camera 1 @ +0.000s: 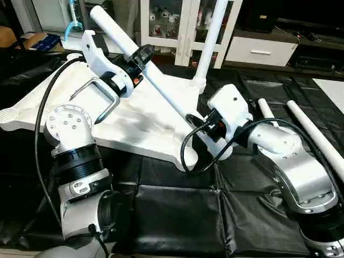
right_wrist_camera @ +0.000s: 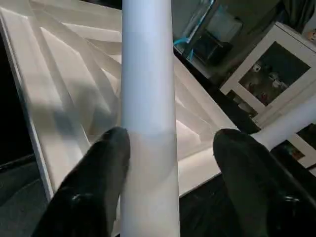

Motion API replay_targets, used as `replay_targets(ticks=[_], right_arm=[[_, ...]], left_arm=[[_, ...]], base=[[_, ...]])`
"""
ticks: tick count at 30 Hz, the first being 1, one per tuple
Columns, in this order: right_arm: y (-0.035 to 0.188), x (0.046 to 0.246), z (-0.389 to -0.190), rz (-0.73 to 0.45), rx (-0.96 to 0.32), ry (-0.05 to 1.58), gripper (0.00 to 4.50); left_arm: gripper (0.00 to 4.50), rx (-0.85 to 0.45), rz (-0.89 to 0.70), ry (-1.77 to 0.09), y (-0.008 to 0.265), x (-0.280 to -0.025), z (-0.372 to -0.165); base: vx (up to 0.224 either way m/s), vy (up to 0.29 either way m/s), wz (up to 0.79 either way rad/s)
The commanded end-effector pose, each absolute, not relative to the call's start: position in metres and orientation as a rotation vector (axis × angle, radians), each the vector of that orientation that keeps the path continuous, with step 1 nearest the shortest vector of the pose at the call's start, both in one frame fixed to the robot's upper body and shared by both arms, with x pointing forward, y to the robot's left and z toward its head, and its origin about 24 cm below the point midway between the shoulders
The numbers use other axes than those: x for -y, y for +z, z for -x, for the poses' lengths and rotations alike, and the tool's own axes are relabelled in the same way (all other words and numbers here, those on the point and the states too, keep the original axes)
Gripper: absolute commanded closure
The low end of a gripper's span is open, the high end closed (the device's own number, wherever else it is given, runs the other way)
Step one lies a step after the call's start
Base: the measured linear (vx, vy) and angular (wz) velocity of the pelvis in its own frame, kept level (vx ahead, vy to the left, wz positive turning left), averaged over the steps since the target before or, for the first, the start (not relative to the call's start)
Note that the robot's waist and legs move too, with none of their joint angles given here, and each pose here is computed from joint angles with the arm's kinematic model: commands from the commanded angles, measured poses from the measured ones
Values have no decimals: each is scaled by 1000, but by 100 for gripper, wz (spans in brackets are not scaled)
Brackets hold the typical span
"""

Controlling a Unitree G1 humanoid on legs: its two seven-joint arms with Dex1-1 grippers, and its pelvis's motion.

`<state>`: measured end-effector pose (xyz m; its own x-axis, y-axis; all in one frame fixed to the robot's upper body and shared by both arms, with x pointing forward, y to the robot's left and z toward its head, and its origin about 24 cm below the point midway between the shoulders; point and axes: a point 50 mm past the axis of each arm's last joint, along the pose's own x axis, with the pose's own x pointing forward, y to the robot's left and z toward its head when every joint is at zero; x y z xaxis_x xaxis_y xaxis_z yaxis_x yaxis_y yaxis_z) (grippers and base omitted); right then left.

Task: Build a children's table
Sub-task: Pick table leg

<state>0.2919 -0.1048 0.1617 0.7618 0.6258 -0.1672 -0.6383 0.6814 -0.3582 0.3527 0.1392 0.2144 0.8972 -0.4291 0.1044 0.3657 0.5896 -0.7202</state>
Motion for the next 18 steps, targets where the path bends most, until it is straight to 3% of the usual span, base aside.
replay_targets(ticks=[1,4,7,12,14,18], right_arm=[[171,108,-295,369,-12,703,115],[177,108,-297,310,-2,718,85],[189,117,-302,161,-46,777,73],[186,134,-311,141,-159,811,17],[180,145,-320,89,-264,866,6],[182,152,-320,44,-274,971,0]], left_arm=[[292,-74,818,-492,220,-134,-353],[293,-69,824,-501,222,-135,-354],[293,-62,810,-533,227,-135,-354],[293,-70,786,-594,230,-130,-351],[293,-82,717,-740,233,-116,-341],[293,-99,667,-829,236,-107,-335]], base=[[0,0,0],[0,0,0],[0,0,0],[0,0,0],[0,0,0],[0,0,0]])
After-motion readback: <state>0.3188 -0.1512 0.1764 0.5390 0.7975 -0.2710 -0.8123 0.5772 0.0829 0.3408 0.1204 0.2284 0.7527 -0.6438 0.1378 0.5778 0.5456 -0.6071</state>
